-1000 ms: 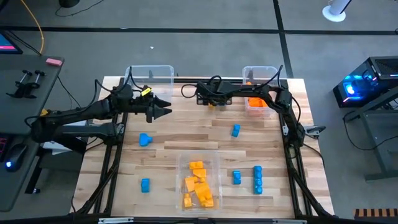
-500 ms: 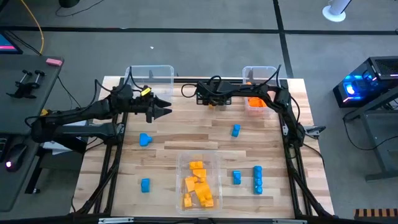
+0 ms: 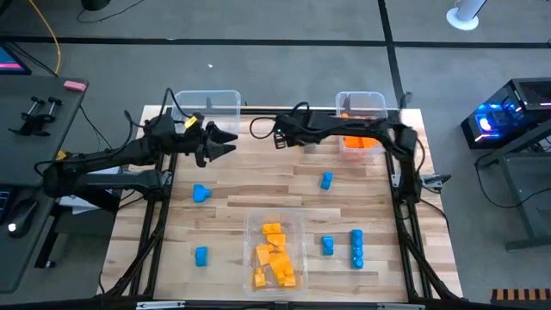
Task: Sort blocks
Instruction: Put the yellow game piece into the bottom transparent bin, then put the blue game piece into the top left transparent bin
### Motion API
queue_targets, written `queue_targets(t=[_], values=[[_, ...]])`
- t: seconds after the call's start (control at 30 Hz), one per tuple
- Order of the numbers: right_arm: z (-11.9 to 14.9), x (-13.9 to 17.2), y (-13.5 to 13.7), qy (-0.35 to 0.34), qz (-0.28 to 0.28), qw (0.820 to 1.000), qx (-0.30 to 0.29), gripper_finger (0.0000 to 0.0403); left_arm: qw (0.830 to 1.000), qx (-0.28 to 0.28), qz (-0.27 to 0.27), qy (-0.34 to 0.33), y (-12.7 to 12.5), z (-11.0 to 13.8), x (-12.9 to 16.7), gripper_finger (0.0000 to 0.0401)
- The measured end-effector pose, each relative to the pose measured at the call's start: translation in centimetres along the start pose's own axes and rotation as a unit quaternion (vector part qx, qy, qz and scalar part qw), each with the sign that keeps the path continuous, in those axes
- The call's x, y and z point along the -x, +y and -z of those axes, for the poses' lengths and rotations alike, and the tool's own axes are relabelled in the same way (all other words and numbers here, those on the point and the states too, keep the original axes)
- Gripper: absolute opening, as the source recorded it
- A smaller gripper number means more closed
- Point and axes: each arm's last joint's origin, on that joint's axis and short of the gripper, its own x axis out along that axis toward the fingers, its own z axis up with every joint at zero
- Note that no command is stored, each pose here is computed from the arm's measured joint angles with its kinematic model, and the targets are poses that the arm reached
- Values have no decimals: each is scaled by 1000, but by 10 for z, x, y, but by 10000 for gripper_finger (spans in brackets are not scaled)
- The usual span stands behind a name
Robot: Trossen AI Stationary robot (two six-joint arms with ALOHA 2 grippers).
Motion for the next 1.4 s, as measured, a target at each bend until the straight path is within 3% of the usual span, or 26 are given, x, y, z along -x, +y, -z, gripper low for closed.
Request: queue_targets(t=[0.1,0.27,0.43,0.6,0.7,0.9,1.1,1.3,1.4], values=[[3,45,-6,-29,-17,998,44,123,1000,11,5,-13,-1,-2,0,278],[31,128,-8,-56,-123,977,165,123,999,42,-4,-21,-2,-2,0,278],[86,187,0,-23,-260,922,286,123,995,90,-28,-42,-5,0,-2,278],[153,215,17,-1,-324,870,371,123,988,142,-30,-49,-17,8,-5,278],[187,218,31,3,-350,848,399,123,983,180,3,-39,-30,13,-7,278],[221,200,53,12,-340,856,389,144,977,201,72,-18,-60,24,-7,278],[229,190,65,24,-348,868,353,196,972,204,119,18,-79,35,-3,278],[224,196,67,72,-375,885,266,221,954,186,214,102,-101,48,4,278],[222,207,66,94,-367,907,183,223,941,171,256,141,-112,56,10,278]])
